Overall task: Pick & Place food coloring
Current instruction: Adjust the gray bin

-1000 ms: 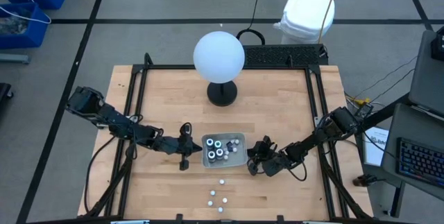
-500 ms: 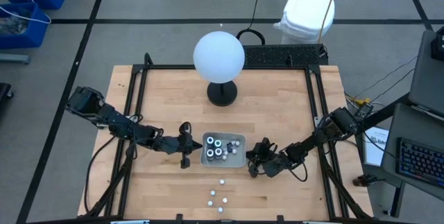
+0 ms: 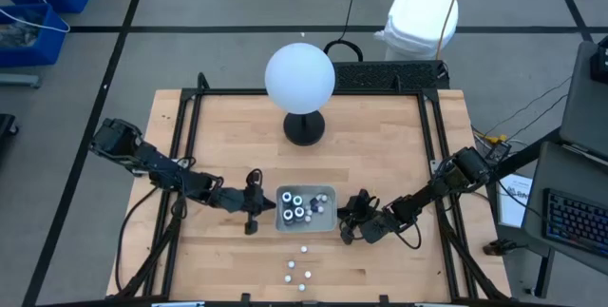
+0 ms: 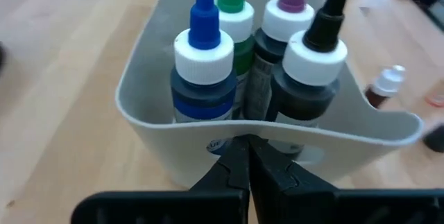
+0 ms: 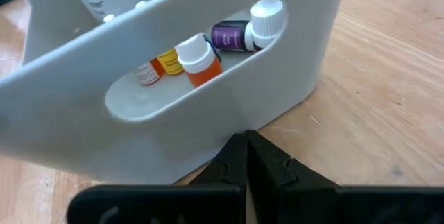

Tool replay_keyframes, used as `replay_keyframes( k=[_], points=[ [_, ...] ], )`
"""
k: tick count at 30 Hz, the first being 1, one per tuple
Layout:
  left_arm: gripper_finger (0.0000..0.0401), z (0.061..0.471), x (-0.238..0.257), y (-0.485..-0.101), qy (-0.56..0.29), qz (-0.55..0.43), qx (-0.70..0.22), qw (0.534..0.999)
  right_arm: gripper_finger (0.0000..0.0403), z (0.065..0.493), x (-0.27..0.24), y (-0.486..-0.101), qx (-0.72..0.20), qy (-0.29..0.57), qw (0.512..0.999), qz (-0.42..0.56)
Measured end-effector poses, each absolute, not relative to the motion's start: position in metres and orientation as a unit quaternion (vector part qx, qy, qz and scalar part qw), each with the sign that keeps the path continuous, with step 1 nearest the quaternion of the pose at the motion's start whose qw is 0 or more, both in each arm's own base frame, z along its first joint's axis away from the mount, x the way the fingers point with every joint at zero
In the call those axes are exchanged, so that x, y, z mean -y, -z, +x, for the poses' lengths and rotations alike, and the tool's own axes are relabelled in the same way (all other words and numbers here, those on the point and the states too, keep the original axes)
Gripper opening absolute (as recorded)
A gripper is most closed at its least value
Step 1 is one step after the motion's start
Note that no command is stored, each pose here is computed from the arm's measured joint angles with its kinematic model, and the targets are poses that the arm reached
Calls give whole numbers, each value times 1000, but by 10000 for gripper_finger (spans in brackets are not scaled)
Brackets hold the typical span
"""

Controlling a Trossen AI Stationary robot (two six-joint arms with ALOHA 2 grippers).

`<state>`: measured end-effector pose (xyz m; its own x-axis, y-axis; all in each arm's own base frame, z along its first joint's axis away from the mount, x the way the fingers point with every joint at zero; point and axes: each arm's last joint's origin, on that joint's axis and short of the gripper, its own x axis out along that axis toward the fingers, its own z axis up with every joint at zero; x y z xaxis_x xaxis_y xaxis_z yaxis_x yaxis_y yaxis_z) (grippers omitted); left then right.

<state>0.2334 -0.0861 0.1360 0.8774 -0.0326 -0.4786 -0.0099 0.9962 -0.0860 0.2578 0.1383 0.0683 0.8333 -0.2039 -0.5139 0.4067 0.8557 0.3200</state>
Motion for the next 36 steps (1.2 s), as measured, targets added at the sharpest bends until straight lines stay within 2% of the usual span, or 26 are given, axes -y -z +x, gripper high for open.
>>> replay_keyframes(
  k=[5,12,25,31,36],
  points=[
    [23,233,86,-136,3,-45,-247,968,0,258,-138,-68,-238,164,933,213],
    [25,233,85,-135,-17,-44,-251,967,0,258,-138,-69,-240,164,932,216],
    [26,226,82,-123,-21,-22,-321,947,0,255,-137,-66,-260,169,928,209],
    [26,221,88,-119,66,-60,-365,927,0,250,-135,-69,-297,166,921,189],
    [26,218,101,-121,116,-63,-362,923,0,239,-133,-78,-341,167,911,161]
  ],
)
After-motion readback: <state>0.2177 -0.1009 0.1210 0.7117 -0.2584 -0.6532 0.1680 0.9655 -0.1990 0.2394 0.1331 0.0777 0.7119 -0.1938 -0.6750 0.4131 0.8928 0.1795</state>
